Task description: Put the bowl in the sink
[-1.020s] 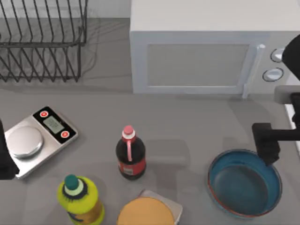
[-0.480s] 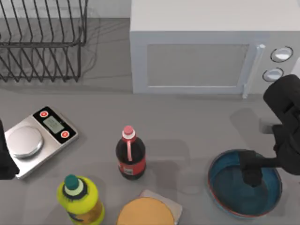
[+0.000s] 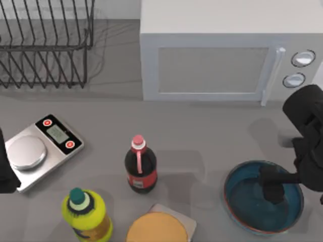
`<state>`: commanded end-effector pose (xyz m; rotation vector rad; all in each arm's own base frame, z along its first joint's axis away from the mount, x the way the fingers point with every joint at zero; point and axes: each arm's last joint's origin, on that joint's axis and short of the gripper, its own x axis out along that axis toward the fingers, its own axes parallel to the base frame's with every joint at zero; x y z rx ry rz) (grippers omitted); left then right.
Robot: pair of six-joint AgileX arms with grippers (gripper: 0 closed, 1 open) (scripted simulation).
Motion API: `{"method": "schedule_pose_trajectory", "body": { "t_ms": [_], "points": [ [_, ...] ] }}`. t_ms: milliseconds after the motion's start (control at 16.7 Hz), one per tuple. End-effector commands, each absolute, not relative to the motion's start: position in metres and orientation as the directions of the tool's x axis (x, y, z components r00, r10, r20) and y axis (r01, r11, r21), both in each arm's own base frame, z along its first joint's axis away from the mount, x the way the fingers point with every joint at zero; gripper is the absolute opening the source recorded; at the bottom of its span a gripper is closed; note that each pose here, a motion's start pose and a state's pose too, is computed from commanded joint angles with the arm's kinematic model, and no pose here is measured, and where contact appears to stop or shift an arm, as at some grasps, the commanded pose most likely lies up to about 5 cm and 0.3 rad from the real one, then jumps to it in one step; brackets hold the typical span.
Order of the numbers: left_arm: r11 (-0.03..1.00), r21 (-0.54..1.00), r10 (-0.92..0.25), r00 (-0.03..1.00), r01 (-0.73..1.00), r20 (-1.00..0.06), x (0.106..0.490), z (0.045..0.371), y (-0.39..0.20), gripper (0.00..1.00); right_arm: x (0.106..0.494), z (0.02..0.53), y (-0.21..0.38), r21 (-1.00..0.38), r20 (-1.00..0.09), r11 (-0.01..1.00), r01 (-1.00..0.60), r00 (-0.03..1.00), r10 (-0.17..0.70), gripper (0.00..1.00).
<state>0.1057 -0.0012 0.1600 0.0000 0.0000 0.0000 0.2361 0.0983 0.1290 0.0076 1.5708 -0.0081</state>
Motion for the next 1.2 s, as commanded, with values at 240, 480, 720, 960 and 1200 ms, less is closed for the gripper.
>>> {"method": "schedule_pose_trajectory", "body": {
  "t_ms": [240, 480, 720, 960, 1200],
  "points": [
    [1.000, 0.000, 0.000, 1.000, 0.000, 0.000, 0.1057, 0.1600, -0.0012, 1.00, 0.2361, 0.1290, 0.0983, 0.000, -1.000, 1.000, 0.010, 0.000, 0.000, 0.47],
    [1.000, 0.000, 0.000, 1.000, 0.000, 0.000, 0.1057, 0.1600, -0.0012, 1.00, 0.2361, 0.1290, 0.0983, 0.000, -1.000, 1.000, 0.010, 0.000, 0.000, 0.17],
    [1.000, 0.000, 0.000, 1.000, 0.000, 0.000, 0.1057, 0.1600, -0.0012, 1.00, 0.2361, 0.1290, 0.0983, 0.000, -1.000, 1.000, 0.010, 0.000, 0.000, 0.00],
    [1.000, 0.000, 0.000, 1.000, 0.000, 0.000, 0.1057, 0.1600, -0.0012, 1.00, 0.2361, 0.1290, 0.0983, 0.000, -1.000, 1.000, 0.010, 0.000, 0.000, 0.00],
    [1.000, 0.000, 0.000, 1.000, 0.000, 0.000, 0.1057, 0.1600, -0.0012, 1.00, 0.2365, 0.1301, 0.0985, -0.001, -1.000, 1.000, 0.010, 0.002, -0.001, 0.00]
  ]
}}
